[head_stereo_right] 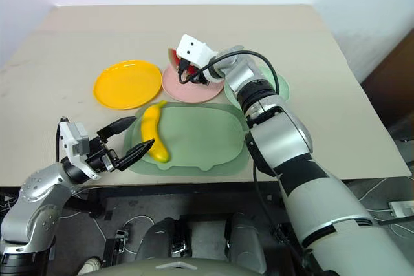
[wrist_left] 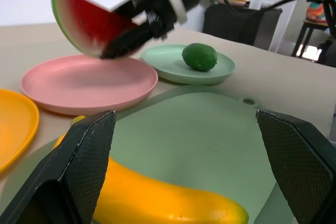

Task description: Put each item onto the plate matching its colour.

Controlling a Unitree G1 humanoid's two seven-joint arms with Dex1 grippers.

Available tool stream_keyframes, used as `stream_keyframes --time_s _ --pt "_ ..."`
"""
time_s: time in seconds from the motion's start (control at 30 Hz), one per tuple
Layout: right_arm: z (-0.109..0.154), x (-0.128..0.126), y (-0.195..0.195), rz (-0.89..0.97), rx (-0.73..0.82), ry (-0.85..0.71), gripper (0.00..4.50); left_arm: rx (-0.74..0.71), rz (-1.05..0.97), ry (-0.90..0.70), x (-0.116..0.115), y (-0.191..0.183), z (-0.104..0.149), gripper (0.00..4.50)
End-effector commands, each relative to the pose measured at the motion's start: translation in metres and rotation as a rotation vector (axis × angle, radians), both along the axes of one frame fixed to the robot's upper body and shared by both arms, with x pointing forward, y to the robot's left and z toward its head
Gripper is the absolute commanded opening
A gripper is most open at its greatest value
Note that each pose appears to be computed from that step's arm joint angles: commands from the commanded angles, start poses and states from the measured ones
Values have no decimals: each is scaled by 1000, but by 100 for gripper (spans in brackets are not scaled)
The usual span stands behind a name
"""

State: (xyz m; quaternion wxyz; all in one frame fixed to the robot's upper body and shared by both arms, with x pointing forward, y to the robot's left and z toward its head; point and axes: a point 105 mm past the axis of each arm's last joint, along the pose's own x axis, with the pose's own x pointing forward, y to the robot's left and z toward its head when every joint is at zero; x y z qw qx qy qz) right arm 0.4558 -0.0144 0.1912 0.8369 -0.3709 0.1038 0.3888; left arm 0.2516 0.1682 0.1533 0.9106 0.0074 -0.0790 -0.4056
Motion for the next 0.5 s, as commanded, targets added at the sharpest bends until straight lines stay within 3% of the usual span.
stream_keyframes --time_s 0.03,0.17,0.2,0.37,0.5 --pt "15 0 14 7 -17 -49 208 12 -6 -49 -3 -4 10 450" --pt "6 -2 18 13 -38 -35 208 15 1 -50 -4 -3 10 450" --pt "5 -2 18 14 -42 -35 280 15 3 -49 -5 -3 10 450" --pt "5 -3 20 27 -38 -37 445 16 9 -47 -6 -3 10 450" --pt "13 -3 21 38 -7 -56 448 16 11 -45 -7 -3 10 450"
